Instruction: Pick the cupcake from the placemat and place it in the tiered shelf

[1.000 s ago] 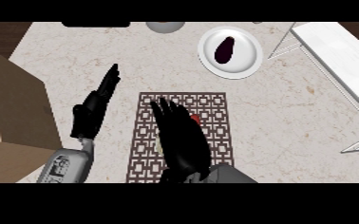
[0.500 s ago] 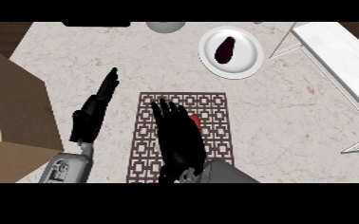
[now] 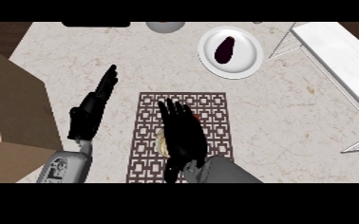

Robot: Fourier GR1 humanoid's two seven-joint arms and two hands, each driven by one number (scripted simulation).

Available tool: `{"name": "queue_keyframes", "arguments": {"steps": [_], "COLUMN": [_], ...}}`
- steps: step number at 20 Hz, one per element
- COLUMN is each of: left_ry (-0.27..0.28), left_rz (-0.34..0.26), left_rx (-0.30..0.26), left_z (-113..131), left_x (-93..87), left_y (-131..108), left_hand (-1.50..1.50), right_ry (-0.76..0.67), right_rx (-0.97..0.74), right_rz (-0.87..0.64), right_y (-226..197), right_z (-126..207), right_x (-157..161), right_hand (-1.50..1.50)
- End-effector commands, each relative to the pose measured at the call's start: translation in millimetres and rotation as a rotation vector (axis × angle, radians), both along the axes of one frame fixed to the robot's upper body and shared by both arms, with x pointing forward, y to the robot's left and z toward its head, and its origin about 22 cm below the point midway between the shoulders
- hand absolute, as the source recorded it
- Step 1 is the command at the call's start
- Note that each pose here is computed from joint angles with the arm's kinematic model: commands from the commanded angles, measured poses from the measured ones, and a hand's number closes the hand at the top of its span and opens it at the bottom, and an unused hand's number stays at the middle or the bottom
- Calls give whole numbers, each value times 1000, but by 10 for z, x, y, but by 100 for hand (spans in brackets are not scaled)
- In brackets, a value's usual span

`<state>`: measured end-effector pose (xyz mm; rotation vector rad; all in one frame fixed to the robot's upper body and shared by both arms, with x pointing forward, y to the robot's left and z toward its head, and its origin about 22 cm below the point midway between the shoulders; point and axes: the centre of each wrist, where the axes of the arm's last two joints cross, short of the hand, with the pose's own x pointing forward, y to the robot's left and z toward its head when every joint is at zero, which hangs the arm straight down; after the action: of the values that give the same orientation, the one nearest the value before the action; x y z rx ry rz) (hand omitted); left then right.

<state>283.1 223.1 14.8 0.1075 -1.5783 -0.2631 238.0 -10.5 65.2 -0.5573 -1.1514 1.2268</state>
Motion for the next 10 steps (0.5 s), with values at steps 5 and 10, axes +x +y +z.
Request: {"name": "queue_keyframes", "arguments": {"steps": [5, 10], "left_ry": [7, 8], "left_rz": [-11, 2], "left_rx": [-17, 0], "left_z": [67, 83], "left_x": [-52, -152], "left_y": [-111, -130], "left_hand": [0, 0], "right_ry": [25, 33], "right_rx": [-1, 5], "right_rz": [18, 4], "right_y": [-86, -85], "right_z": [-196, -294], "right_x": [178, 68], "right_hand": [-150, -150]}}
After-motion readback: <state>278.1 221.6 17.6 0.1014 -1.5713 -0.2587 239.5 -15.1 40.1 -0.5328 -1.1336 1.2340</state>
